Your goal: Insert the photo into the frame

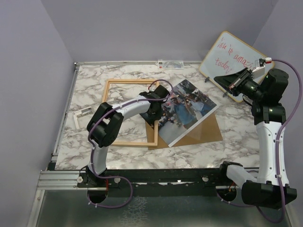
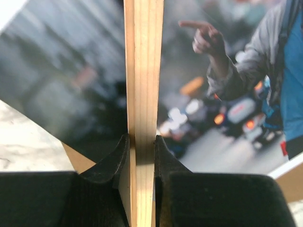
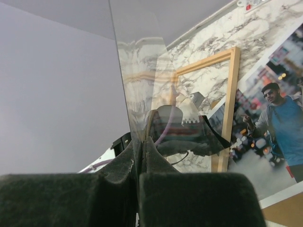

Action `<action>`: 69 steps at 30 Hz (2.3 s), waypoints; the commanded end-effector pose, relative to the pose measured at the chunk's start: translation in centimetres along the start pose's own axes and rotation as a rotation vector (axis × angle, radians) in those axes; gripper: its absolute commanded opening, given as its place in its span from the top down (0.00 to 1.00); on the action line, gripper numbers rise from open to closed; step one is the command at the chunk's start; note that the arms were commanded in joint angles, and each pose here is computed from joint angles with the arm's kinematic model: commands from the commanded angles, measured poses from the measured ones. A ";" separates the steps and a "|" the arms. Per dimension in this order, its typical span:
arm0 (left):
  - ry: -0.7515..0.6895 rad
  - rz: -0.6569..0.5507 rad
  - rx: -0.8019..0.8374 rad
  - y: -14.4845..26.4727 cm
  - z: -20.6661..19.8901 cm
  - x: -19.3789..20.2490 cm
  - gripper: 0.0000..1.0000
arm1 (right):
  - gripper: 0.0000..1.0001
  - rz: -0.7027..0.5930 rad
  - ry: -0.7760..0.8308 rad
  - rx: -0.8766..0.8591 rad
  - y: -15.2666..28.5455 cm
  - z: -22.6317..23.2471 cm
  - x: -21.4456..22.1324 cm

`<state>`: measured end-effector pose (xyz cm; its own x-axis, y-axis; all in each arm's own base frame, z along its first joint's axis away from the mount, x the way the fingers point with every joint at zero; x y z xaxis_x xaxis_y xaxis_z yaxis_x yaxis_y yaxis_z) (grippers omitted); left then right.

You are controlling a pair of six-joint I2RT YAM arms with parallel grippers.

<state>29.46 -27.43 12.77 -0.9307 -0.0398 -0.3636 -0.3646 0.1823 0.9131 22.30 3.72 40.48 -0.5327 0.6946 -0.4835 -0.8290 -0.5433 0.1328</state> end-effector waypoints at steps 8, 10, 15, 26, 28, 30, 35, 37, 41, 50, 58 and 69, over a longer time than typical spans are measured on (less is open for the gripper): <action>0.185 0.049 0.128 3.7 -3.9 1.8 0.96 | 0.99 -0.074 -0.028 0.159 1.2 -0.8 0.8; 0.182 0.045 0.121 3.6 -3.7 1.9 0.84 | 0.99 -0.066 -0.029 0.150 1.2 -0.7 0.9; 0.169 0.024 0.131 4.3 -3.7 1.6 0.52 | 0.99 -0.032 -0.045 0.112 0.9 -0.5 0.8; 0.204 -0.147 0.099 10.0 0.3 -3.9 0.33 | 0.99 0.062 -0.096 -0.002 -0.3 0.2 0.1; 0.232 -0.198 0.057 11.0 2.7 -5.7 0.32 | 0.99 0.072 -0.111 -0.016 -0.6 0.3 0.0; 0.255 -0.243 0.023 11.8 5.3 -7.6 0.30 | 0.99 0.089 -0.128 -0.032 -1.1 0.5 0.2; 0.248 -0.326 -0.118 12.4 11.0 -10.5 0.22 | 0.99 0.169 -0.171 -0.063 -4.0 1.0 2.0; 0.244 -0.321 -0.165 11.9 13.0 -11.1 0.19 | 0.99 0.213 -0.190 -0.080 -5.6 1.7 3.1; 0.277 -0.273 -0.259 11.5 17.7 -12.0 0.11 | 0.99 0.262 -0.225 -0.101 -8.8 3.5 5.1; 0.487 -0.303 -0.455 13.0 26.2 -12.8 0.08 | 0.99 0.394 -0.413 -0.196 -15.4 6.2 10.2; 0.645 -0.387 -0.604 16.1 31.6 -11.7 0.06 | 0.99 0.430 -0.422 -0.231 -19.4 7.5 9.9; 0.657 -0.339 -0.571 14.3 32.6 -11.5 0.06 | 0.99 0.531 -0.482 -0.152 -23.1 5.5 12.4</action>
<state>35.96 7.62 24.55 -0.5368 -0.5766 -0.6160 -0.4209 -0.4498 0.7878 33.29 25.98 39.61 -0.8792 0.4747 -0.0410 -0.4763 -0.8777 0.0520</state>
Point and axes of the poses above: each gripper's point midway between its finger pads, its own y axis back along the fingers, its own z axis along the line the jaws close on, x = y × z, the point moved 10 cm from there along y, back along the fingers, and after that the axes turned 1 degree about -y, right-handed, at the moved point
